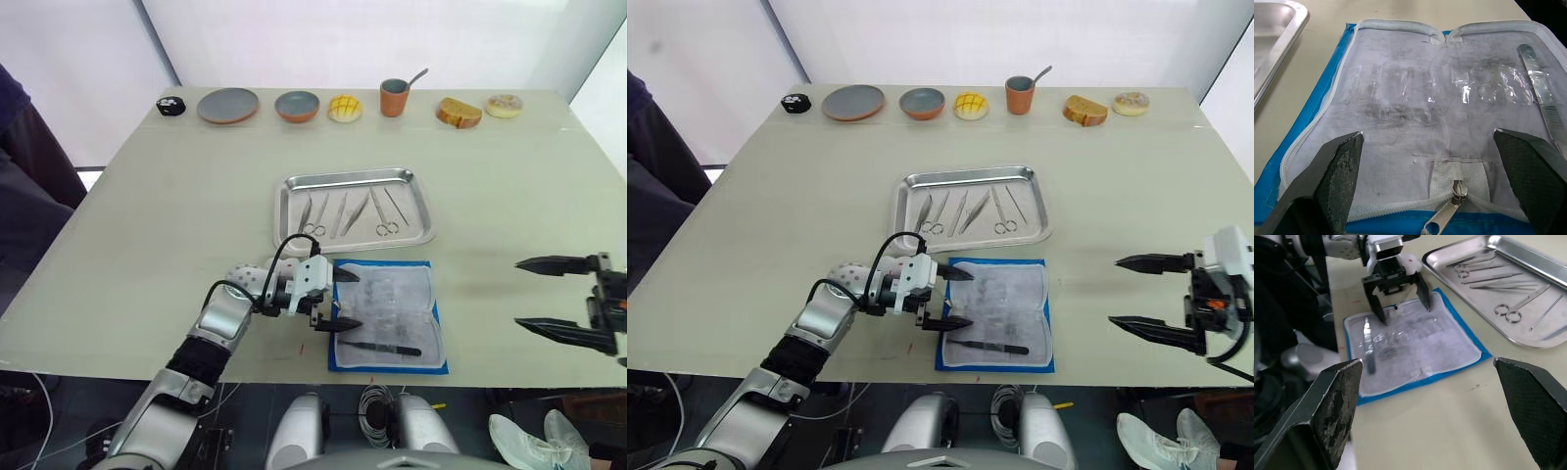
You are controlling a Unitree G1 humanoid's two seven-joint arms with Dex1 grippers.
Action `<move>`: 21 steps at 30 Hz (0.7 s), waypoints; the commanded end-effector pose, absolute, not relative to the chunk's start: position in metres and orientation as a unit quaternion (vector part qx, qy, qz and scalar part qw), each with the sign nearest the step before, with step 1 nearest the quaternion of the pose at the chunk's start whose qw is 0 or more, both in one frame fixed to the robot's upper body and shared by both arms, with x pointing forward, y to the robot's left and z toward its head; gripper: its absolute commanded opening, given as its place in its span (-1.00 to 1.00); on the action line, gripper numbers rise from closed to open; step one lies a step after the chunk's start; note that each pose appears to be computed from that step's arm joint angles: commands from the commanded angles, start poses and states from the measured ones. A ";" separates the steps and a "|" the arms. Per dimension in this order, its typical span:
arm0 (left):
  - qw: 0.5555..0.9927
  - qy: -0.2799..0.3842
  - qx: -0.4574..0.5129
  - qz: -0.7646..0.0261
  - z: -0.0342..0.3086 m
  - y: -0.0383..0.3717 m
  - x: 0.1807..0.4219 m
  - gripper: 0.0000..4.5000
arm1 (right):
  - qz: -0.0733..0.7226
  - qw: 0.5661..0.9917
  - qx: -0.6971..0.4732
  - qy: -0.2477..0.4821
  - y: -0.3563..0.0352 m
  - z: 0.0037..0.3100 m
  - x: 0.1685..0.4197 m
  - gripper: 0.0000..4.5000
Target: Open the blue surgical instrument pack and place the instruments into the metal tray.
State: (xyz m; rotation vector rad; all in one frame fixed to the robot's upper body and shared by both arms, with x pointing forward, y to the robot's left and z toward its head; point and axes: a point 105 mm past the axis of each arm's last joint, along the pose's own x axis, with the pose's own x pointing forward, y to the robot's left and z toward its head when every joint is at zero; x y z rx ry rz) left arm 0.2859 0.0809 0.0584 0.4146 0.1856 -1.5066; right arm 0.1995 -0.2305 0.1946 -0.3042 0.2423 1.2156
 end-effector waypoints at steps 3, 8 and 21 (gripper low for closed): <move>0.706 0.164 0.173 -0.667 0.021 0.101 0.279 1.00 | 0.584 0.790 -0.158 0.101 -0.222 0.208 0.190 0.99; 0.705 0.164 0.175 -0.667 0.020 0.102 0.280 1.00 | 0.591 0.782 -0.176 0.091 -0.201 0.197 0.191 0.99; 0.703 0.163 0.179 -0.669 0.022 0.102 0.278 1.00 | 0.604 0.765 -0.194 0.109 -0.127 0.116 0.204 0.99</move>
